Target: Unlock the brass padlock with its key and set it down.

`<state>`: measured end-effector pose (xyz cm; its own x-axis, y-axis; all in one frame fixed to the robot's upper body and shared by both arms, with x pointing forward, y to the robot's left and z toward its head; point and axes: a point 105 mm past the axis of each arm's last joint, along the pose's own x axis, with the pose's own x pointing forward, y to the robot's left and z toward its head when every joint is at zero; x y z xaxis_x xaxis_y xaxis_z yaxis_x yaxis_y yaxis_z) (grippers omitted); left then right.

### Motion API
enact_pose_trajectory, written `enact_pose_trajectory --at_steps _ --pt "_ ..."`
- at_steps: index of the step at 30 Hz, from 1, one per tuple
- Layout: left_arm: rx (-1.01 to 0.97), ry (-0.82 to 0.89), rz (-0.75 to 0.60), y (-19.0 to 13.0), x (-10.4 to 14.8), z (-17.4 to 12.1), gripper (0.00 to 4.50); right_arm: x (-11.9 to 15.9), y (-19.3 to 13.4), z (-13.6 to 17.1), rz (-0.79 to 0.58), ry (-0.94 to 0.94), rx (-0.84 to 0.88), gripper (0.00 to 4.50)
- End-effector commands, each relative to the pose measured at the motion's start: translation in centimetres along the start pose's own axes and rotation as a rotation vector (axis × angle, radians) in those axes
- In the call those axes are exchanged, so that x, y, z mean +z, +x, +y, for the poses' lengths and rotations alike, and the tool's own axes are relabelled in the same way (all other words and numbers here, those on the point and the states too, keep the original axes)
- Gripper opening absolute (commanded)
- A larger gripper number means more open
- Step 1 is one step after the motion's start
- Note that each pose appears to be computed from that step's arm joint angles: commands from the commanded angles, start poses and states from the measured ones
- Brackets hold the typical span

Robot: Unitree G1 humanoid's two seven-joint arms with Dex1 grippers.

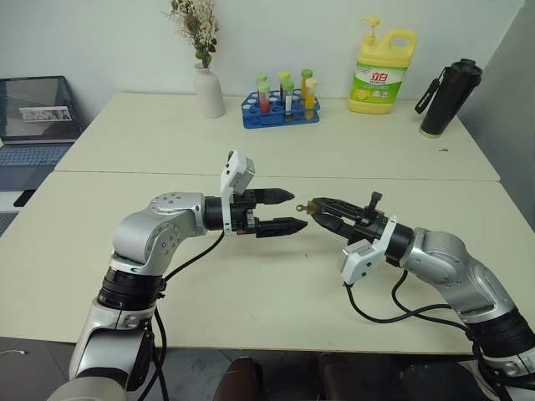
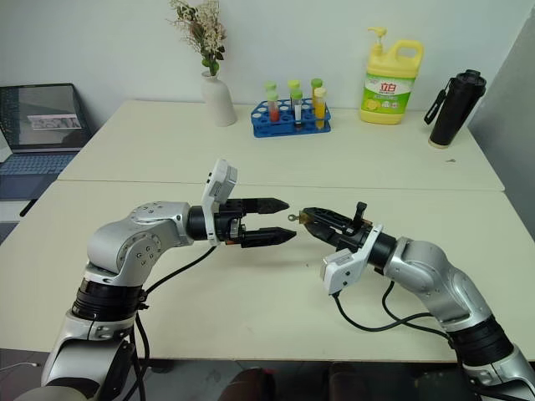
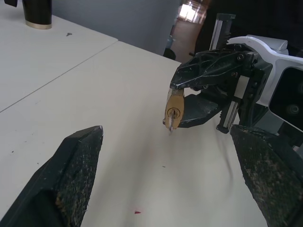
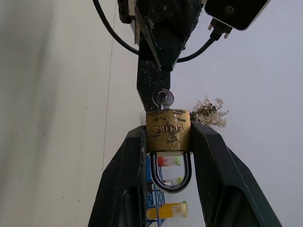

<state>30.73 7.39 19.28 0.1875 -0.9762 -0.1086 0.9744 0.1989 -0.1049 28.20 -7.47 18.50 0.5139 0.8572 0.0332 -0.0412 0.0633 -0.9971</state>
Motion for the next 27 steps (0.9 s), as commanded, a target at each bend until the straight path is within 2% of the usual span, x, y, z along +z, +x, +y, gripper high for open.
enact_pose_trajectory --at_steps 1,5,14,15,27 --pt "-0.020 0.043 -0.024 0.04 1.35 -0.14 4.11 0.43 0.01 -1.03 -0.013 -0.025 -0.037 0.94" --pt "-0.034 0.041 -0.025 0.18 1.37 -0.28 3.02 0.66 0.04 -1.09 -0.017 -0.023 -0.038 0.94" --pt "-0.044 0.046 -0.026 0.32 1.36 -0.39 0.21 0.82 0.07 -1.09 -0.019 -0.011 -0.033 0.94" --pt "-0.045 0.046 -0.026 0.32 1.34 -0.43 0.01 0.86 0.09 -1.10 -0.020 -0.009 -0.033 0.94" --pt "-0.051 0.064 -0.006 0.38 0.64 -0.62 0.00 1.12 0.32 -1.51 -0.048 -0.009 -0.043 0.94"
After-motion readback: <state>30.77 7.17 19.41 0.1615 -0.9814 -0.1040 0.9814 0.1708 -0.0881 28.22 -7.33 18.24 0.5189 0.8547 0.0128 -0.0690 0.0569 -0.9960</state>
